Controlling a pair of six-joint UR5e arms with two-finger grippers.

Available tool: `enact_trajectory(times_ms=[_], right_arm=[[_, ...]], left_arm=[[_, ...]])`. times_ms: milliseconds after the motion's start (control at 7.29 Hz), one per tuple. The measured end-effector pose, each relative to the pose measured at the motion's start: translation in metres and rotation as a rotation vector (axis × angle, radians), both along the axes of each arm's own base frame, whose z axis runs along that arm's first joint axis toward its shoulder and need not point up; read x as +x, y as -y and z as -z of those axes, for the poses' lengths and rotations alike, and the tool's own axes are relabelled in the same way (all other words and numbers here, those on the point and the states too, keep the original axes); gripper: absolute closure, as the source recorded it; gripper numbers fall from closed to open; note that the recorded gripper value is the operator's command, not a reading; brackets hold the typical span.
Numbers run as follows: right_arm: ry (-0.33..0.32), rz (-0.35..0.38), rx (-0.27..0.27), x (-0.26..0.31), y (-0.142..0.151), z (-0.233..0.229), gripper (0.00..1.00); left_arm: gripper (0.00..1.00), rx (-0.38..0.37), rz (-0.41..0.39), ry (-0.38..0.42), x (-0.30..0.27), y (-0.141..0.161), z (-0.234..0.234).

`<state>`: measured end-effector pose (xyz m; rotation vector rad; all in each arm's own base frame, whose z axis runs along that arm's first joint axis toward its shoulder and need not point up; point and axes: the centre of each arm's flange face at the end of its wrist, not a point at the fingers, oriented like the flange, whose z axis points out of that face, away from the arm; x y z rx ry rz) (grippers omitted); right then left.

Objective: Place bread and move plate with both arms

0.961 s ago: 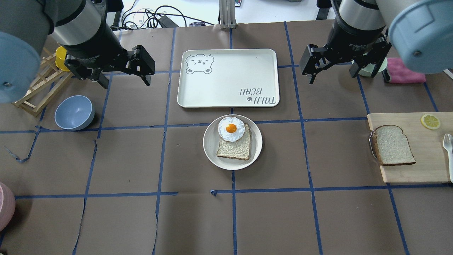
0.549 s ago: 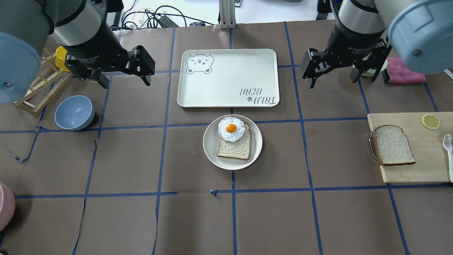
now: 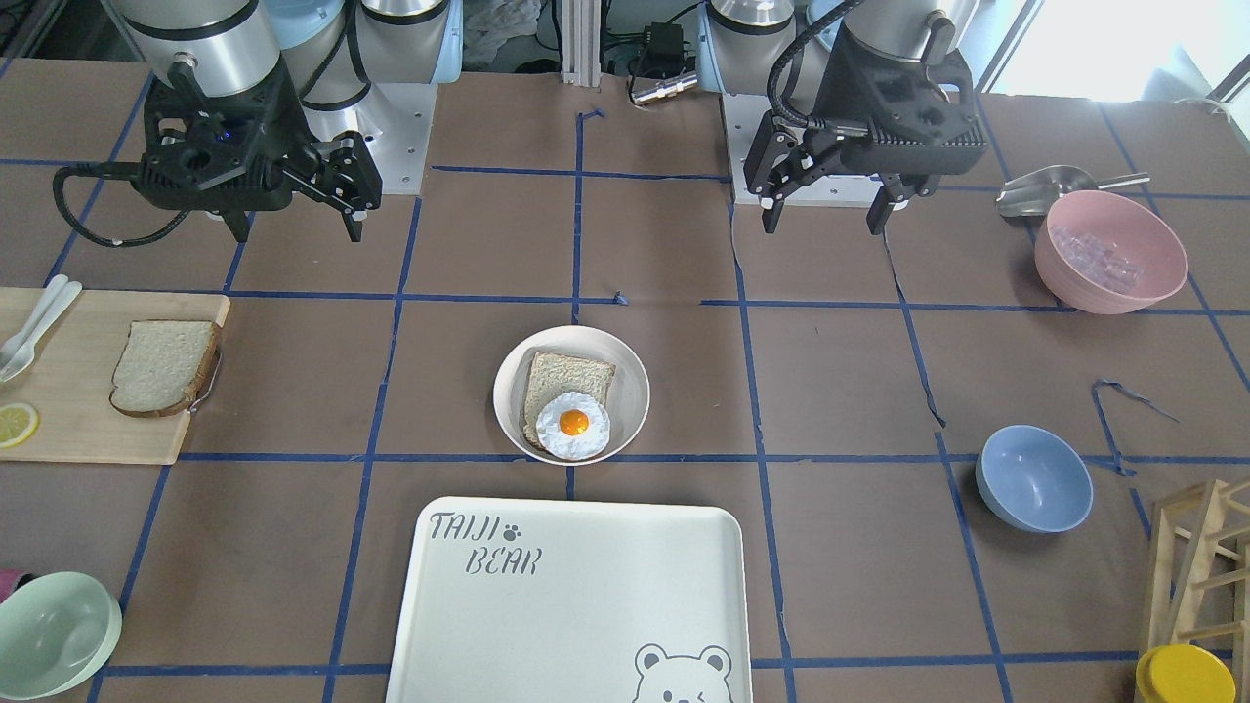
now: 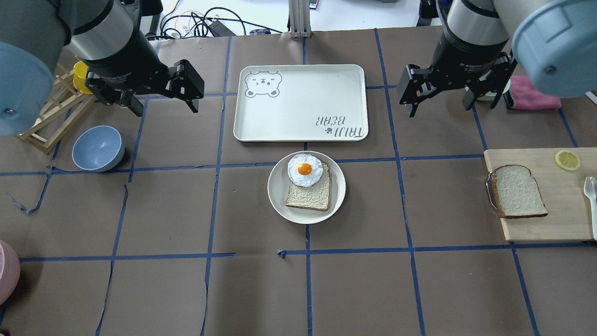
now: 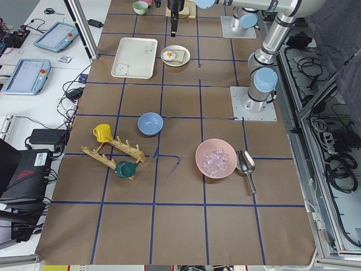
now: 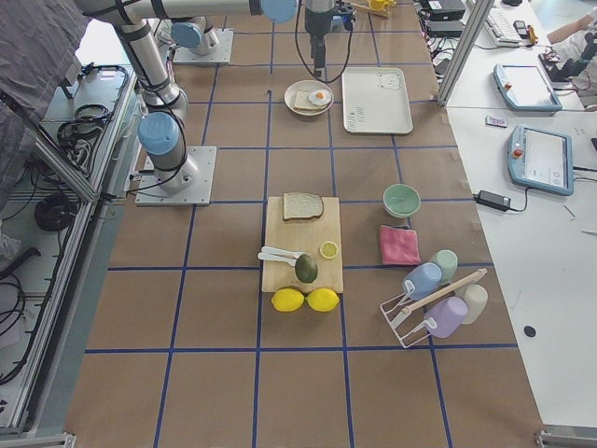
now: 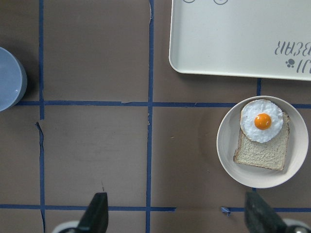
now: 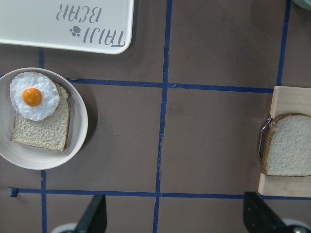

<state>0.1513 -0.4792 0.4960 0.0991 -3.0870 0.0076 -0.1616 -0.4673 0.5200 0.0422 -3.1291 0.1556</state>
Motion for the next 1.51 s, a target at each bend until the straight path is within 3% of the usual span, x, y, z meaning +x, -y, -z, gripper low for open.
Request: enact_trajectory(times_ms=[549, 824, 1098, 1235, 1510], right_arm=[[-0.002, 0.004, 0.003, -0.002, 0.001, 0.001, 0.0], [-0.045, 0.013, 0.025, -0.013, 0.004, 0.017, 0.0], [-0.134, 0.043, 0.091, -0.056, 0.008, 0.069, 0.0], [-0.14, 0.059, 0.12, -0.089, 0.007, 0.106, 0.0], [-0.142, 0.096, 0.118, -0.147, -0.012, 0.184, 0.0]], left_arm=[[0.0, 0.0, 0.0, 0.0, 0.0, 0.0, 0.0], [0.0, 0.0, 0.001, 0.0, 0.0, 0.0, 0.0], [0.0, -0.005, 0.003, 0.007, 0.001, 0.0, -0.003], [0.0, -0.008, 0.004, 0.01, 0.001, 0.0, -0.005], [0.0, -0.005, 0.004, 0.012, 0.001, -0.001, -0.006]])
